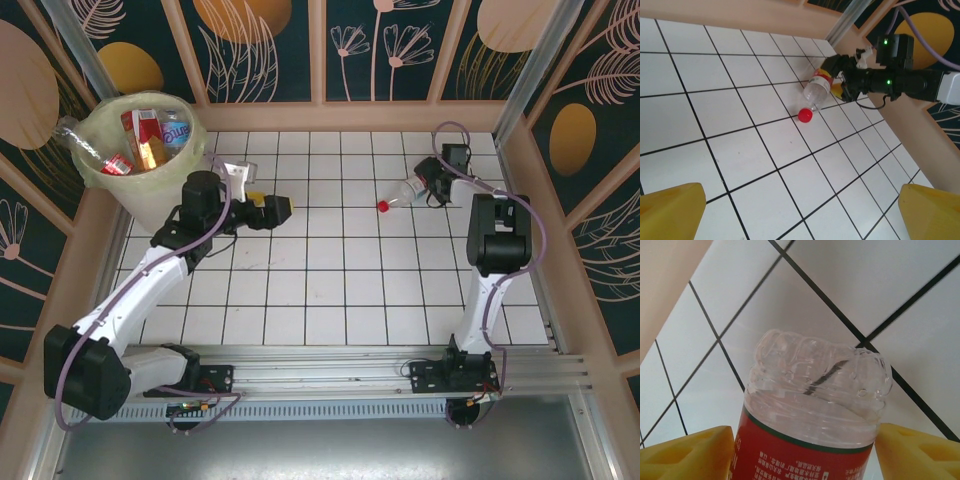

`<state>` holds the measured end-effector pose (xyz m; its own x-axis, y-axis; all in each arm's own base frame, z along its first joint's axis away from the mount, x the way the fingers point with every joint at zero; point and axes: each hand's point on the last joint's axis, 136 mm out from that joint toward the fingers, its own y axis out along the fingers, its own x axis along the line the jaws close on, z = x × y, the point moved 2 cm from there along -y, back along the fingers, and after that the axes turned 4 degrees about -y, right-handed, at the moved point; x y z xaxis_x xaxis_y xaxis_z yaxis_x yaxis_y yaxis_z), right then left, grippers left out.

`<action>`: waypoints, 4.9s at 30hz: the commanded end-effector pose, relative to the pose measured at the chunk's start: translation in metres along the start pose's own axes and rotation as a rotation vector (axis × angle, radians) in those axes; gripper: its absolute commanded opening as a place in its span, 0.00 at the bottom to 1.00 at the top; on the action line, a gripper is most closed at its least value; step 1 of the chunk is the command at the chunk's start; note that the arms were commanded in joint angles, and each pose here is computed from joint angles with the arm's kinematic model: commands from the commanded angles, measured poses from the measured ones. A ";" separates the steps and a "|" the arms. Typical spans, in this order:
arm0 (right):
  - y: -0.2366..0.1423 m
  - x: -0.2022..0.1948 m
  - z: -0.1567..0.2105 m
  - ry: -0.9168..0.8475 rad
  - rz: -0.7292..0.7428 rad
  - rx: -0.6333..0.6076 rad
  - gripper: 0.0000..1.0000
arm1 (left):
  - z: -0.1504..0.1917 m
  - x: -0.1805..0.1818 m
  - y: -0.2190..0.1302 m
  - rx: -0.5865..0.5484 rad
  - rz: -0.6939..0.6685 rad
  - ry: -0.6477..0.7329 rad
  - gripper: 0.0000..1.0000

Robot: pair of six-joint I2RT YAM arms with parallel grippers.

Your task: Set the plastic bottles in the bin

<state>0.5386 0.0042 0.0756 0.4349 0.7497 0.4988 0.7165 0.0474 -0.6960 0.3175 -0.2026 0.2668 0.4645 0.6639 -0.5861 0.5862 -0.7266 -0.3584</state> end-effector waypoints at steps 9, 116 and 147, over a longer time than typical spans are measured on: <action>0.020 0.026 0.015 -0.102 -0.027 0.034 0.73 | 0.017 -0.011 0.028 0.056 -0.007 0.051 0.99; -0.265 0.140 0.223 -0.770 -0.937 0.238 0.59 | 0.023 -0.033 0.039 -0.118 0.357 -0.403 0.99; -0.272 0.162 0.281 -0.804 -1.095 0.419 0.59 | 0.019 -0.031 0.046 -0.142 0.305 -0.405 0.65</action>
<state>0.2536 0.2943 0.1992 -0.7438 0.3426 0.5739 0.1835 0.9303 -0.3175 0.3197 -0.2624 0.2260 0.2569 0.2879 -0.9226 0.5470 -0.8303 -0.1067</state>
